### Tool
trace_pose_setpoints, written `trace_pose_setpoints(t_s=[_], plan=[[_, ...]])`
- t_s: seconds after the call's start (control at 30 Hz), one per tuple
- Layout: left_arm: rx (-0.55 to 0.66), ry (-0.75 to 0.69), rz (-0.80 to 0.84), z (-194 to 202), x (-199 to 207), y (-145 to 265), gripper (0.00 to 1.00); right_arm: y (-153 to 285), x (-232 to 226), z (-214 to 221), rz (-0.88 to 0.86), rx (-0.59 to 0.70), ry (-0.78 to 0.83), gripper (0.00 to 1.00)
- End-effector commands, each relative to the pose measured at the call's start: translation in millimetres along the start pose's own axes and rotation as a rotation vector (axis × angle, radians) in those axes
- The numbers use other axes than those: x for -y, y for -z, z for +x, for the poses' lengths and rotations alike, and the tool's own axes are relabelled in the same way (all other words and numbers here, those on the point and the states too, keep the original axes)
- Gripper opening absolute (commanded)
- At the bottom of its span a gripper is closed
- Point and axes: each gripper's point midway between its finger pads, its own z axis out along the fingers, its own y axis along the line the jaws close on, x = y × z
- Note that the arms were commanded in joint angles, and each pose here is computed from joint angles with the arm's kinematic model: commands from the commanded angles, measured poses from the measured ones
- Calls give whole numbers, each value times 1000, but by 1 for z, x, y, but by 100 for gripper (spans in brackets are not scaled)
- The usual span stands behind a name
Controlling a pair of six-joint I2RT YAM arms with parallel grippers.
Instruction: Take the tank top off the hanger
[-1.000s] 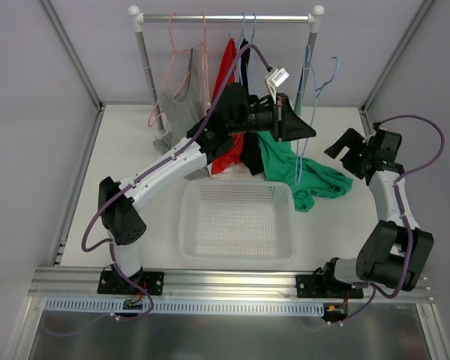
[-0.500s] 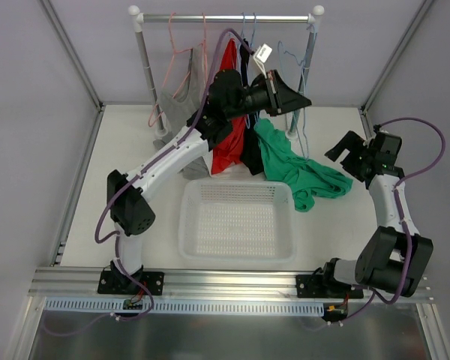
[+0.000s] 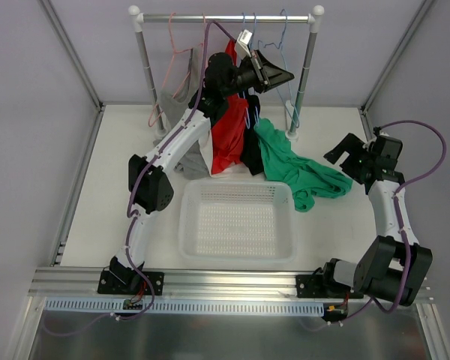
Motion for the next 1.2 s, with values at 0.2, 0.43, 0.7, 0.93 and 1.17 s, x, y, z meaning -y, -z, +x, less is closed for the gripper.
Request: trace_pose_setpoints(t_s=[0.2,0.43,0.7,0.93,1.17], plan=[[-2,-11,99,-15,36,9,0,0,-10,4,-38,8,25,99],[-21,3,81,-9,34,14,2,1,-19,6,-77,-2,59,99],[-6,-22,83,-13,50,23,29,3,-26,7,-99,-4,66,99],[1,-89,155,-18,87,26,53,2,-30,6,-114,-10,80,100],[12,-190,176,-16,124,42,59,-8,-39,16,-141,-62,126,99]])
